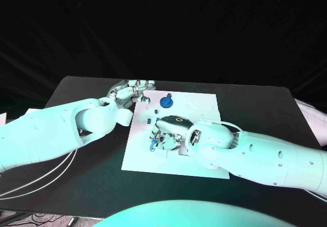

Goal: Assemble the parts on the task board

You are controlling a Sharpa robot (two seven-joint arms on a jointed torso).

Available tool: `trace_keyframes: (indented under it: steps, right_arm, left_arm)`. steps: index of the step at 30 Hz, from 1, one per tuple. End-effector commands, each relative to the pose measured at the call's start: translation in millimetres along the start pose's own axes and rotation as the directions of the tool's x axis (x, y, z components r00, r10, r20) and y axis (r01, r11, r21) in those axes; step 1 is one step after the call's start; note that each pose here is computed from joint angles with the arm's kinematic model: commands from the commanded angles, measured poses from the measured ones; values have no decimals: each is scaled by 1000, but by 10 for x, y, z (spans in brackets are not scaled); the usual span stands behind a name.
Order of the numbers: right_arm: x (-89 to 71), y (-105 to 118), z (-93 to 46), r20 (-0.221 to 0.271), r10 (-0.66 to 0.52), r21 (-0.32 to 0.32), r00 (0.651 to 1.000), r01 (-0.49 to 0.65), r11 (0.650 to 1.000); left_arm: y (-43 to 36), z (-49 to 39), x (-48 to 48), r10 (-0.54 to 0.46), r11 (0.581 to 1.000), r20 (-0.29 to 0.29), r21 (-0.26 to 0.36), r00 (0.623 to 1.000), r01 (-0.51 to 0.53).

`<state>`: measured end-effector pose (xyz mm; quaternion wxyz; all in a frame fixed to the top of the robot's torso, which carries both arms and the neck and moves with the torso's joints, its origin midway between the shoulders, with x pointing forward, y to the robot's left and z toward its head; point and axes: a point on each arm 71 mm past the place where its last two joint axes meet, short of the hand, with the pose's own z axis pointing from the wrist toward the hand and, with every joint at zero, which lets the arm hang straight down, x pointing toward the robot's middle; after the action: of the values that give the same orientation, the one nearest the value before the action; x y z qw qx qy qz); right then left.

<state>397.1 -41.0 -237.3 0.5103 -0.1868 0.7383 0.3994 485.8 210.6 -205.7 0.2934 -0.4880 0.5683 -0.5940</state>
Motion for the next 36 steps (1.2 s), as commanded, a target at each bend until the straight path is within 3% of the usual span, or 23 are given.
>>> trace_keyframes:
  steps: [1,26,30,36]
  right_arm:
    - [39,6,1,-41,-35,-5,999,35,999]
    - [166,114,72,-56,-136,-4,989,136,991]
    - [156,127,69,-22,-131,-7,991,130,991]
    - [99,110,15,72,-104,6,992,104,995]
  left_arm:
    - [-5,1,25,-4,1000,-21,7,1000,4]
    - [-5,-1,27,-5,1000,-22,5,1000,5]
    - [-5,-3,28,-5,1000,-24,5,1000,5]
    - [-6,-5,22,-5,1000,-22,5,1000,5]
